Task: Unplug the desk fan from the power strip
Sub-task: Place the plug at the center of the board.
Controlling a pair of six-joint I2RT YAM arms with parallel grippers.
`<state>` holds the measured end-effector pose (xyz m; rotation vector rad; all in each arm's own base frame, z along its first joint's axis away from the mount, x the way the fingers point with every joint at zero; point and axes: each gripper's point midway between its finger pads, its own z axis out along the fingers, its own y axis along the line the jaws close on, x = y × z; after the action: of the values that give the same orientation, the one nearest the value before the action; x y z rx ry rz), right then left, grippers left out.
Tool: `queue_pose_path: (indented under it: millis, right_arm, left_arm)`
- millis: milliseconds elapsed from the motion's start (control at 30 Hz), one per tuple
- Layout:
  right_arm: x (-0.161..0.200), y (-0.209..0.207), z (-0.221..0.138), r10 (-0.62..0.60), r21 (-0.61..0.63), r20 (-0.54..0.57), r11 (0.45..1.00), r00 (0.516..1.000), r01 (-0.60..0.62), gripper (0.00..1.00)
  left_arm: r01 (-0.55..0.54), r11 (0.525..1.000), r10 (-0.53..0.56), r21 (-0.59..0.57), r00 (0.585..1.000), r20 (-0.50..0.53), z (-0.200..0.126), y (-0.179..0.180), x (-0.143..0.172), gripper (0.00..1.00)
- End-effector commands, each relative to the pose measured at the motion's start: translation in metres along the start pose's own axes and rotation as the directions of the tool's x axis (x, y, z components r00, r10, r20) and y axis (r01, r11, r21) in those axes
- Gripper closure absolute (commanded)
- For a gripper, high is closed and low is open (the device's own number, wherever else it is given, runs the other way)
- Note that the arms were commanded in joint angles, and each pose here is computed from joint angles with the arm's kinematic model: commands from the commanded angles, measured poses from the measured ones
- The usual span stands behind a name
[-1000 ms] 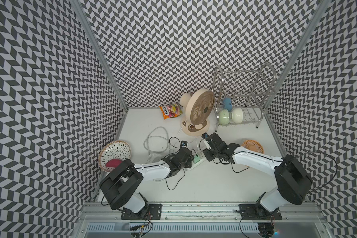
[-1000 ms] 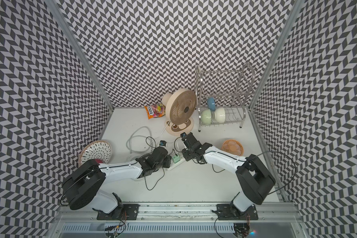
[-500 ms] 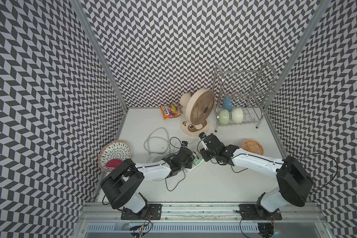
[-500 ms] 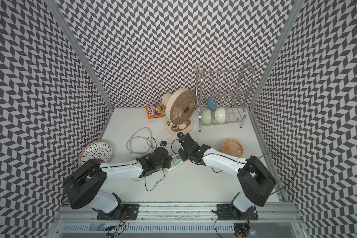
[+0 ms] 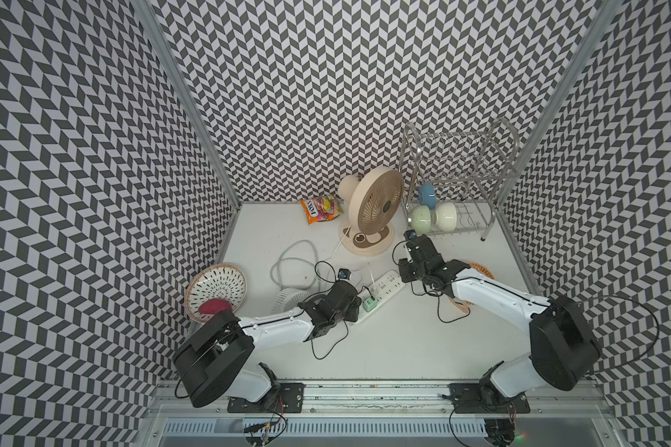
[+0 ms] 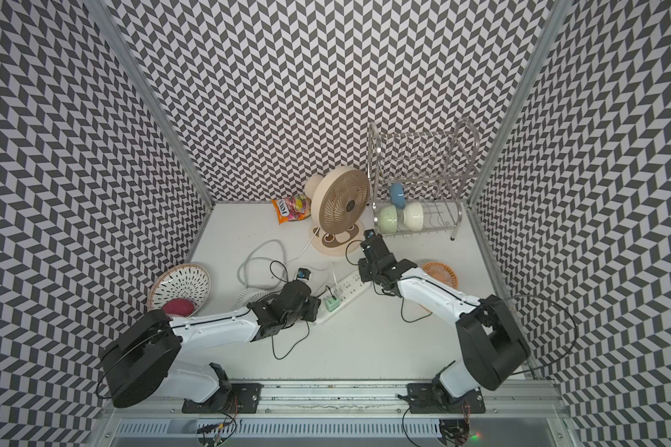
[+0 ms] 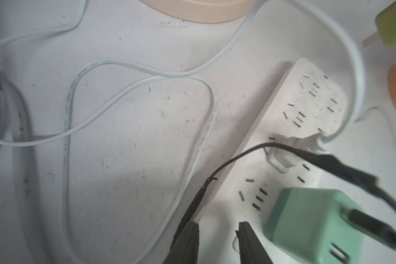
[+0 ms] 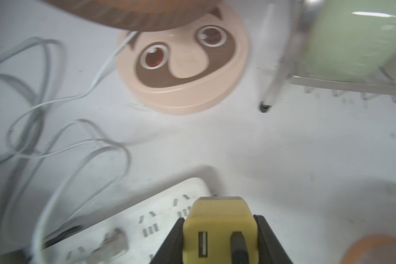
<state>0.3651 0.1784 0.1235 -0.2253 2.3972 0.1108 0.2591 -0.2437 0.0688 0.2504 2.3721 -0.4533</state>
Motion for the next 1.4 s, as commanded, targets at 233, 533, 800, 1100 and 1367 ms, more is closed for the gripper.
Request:
queue_pose_path:
  millis: [233, 533, 800, 1100, 1367]
  right_arm:
    - [0.066, -0.074, 0.005, 0.087, 0.300, -0.197, 0.954, 0.977, -0.024, 0.98]
    - [0.090, -0.103, 0.013, 0.161, 0.400, -0.251, 0.915, 0.955, -0.049, 0.54]
    - [0.019, -0.078, -0.024, 0.133, 0.235, -0.059, 0.965, 0.989, -0.116, 0.09]
    - [0.002, 0.013, -0.054, 0.266, -0.293, -0.090, 0.914, 0.960, -0.281, 0.09]
    - [0.045, 0.058, -0.034, 0.361, -0.445, -0.310, 0.763, 0.880, -0.469, 0.28]
  left_arm:
    - [-0.052, 0.990, 0.019, 0.131, 0.971, 0.237, -0.051, -0.039, -0.055, 0.53]
    - [-0.176, 0.970, 0.140, 0.168, 0.969, 0.203, -0.051, -0.051, -0.038, 0.41]
    - [-0.329, 0.923, 0.298, 0.199, 0.939, 0.172, -0.042, -0.063, -0.027, 0.30]
    - [-0.357, 0.909, 0.350, 0.215, 0.934, 0.072, -0.014, -0.067, -0.010, 0.36]
    - [-0.354, 0.908, 0.354, 0.222, 0.934, 0.040, -0.003, -0.069, -0.011, 0.45]
